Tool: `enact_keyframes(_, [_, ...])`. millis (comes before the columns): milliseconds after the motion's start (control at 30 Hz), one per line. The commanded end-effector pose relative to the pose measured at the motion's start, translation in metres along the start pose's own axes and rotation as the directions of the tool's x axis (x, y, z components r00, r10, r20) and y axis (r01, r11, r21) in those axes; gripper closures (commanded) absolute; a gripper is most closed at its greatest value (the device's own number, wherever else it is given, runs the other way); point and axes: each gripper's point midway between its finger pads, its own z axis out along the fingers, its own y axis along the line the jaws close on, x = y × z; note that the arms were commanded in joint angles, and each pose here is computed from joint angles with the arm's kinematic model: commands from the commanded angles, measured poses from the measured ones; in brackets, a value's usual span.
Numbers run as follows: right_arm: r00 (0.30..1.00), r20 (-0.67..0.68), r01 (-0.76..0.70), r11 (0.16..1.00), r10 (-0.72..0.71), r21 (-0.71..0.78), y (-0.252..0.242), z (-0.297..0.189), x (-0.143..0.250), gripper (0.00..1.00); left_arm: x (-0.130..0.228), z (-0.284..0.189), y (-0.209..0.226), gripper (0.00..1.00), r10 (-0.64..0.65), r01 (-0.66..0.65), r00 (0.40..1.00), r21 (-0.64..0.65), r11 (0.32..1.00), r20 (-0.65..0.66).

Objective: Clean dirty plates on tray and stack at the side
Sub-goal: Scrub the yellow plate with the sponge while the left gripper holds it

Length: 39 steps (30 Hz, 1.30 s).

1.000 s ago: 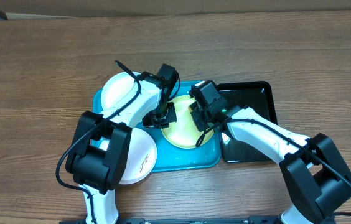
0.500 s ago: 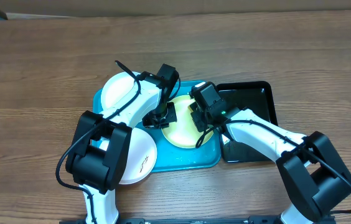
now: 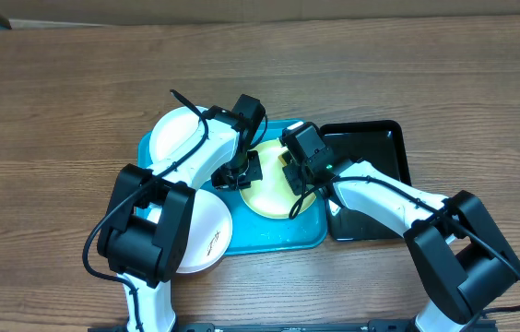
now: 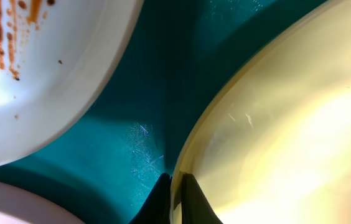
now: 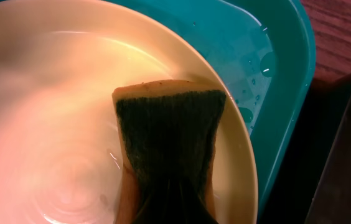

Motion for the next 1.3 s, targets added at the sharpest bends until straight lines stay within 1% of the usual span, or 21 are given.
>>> enact_keyframes(0, [0.998, -0.055, 0.014, 1.0, -0.012, 0.022, -0.004, 0.011, 0.018, 0.96, 0.004, 0.013, 0.008, 0.95, -0.021, 0.021, 1.0, -0.047, 0.999, -0.014])
enact_keyframes(67, [0.997, -0.071, 0.016, 1.0, -0.015, 0.011, -0.003, 0.011, 0.022, 0.96, 0.004, 0.013, 0.008, 0.96, -0.021, 0.021, 1.0, -0.048, 0.999, -0.014])
enact_keyframes(200, [0.993, -0.1, 0.061, 0.996, -0.068, -0.072, 0.01, 0.01, 0.03, 0.96, 0.004, 0.013, 0.008, 0.96, -0.021, 0.021, 1.0, -0.048, 0.999, -0.014])
enact_keyframes(467, [0.99, -0.132, 0.019, 0.988, -0.04, -0.156, 0.014, 0.009, 0.036, 0.96, 0.004, 0.013, 0.008, 0.95, -0.021, 0.02, 1.0, -0.048, 0.999, -0.014])
enact_keyframes(567, [0.988, -0.153, -0.014, 0.975, -0.021, -0.22, 0.018, 0.005, 0.036, 0.96, 0.004, 0.013, 0.008, 0.95, -0.021, 0.02, 1.0, -0.048, 0.999, -0.014])
enact_keyframes(700, [0.987, -0.162, -0.064, 0.93, 0.005, -0.361, 0.035, -0.006, 0.028, 0.96, 0.004, 0.013, 0.008, 0.95, -0.021, 0.02, 1.0, -0.048, 0.999, -0.014])
enact_keyframes(767, [0.986, -0.158, -0.112, 0.892, 0.046, -0.438, 0.045, -0.011, 0.021, 0.96, 0.004, 0.013, 0.008, 0.95, -0.021, 0.02, 1.0, -0.048, 0.999, -0.014])
enact_keyframes(833, [0.983, -0.155, -0.165, 0.863, 0.102, -0.478, 0.051, -0.014, 0.012, 0.96, 0.004, 0.013, 0.008, 0.96, -0.02, 0.02, 1.0, -0.048, 0.999, -0.015])
enact_keyframes(933, [0.983, -0.121, -0.178, 0.855, 0.136, -0.487, 0.05, -0.016, -0.003, 0.96, 0.004, 0.013, 0.008, 0.95, -0.017, 0.016, 1.0, -0.048, 0.999, -0.015])
enact_keyframes(1100, [0.981, -0.074, -0.195, 0.856, 0.182, -0.479, 0.035, -0.028, -0.038, 0.96, 0.006, 0.013, 0.009, 0.95, -0.014, 0.013, 1.0, -0.055, 0.998, -0.023])
enact_keyframes(1233, [0.98, -0.061, -0.197, 0.861, 0.19, -0.468, 0.025, -0.034, -0.05, 0.96, 0.006, 0.013, 0.009, 0.95, -0.014, 0.013, 1.0, -0.054, 0.998, -0.023])
enact_keyframes(1267, [0.982, -0.049, -0.184, 0.877, 0.182, -0.444, 0.02, -0.032, -0.05, 0.96, 0.006, 0.013, 0.009, 0.95, -0.015, 0.013, 1.0, -0.054, 0.998, -0.023])
